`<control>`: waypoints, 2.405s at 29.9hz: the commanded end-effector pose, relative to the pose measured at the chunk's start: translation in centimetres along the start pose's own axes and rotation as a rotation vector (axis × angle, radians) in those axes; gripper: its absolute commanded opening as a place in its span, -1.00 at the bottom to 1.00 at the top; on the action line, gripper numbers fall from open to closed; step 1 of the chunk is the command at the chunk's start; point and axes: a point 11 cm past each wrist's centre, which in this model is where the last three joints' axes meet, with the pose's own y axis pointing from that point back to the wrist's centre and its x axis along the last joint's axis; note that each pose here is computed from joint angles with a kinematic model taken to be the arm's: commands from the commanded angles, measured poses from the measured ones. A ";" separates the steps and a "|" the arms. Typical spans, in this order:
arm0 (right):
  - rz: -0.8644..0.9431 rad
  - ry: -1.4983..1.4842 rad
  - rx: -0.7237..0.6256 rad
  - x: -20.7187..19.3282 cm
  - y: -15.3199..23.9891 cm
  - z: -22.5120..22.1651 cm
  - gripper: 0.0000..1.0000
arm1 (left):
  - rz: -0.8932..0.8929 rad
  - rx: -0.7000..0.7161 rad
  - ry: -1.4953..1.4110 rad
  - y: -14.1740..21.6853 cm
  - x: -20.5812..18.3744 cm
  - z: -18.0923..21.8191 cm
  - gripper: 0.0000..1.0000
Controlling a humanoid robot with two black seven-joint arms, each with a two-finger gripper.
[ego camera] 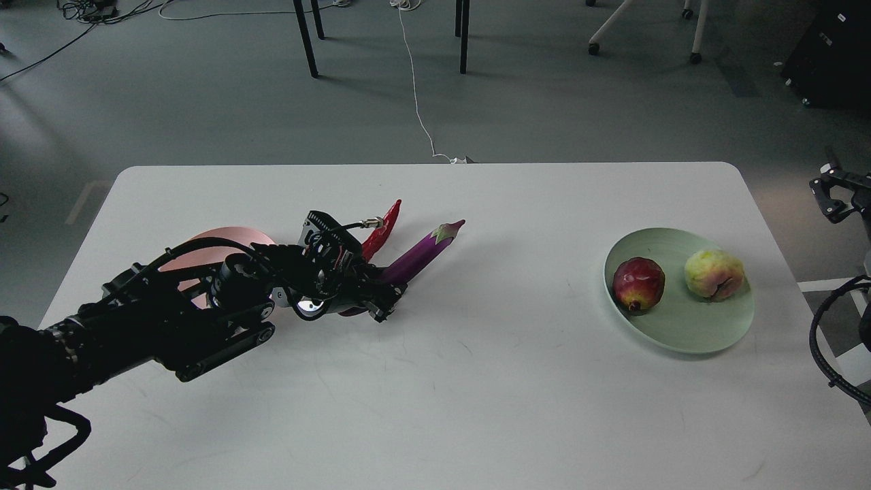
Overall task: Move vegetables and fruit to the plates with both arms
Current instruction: 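Reach the left gripper to the purple eggplant and grasp it, then lower the eggplant onto the pink plate and open the left gripper, then move the left gripper to the red chili pepper and grasp it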
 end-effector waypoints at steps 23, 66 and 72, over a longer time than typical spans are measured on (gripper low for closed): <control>-0.011 -0.010 0.011 -0.5 -0.4 -0.2 0.97 | -0.061 0.299 0.128 18.4 -9.1 -13.4 -0.32; -0.010 0.025 0.023 -0.2 -0.4 -1.7 0.97 | 0.050 0.069 0.053 1.2 -2.6 -3.6 0.31; -0.011 0.025 0.024 -0.2 -0.4 -1.7 0.97 | 0.056 0.120 0.054 0.9 -3.0 -5.1 0.31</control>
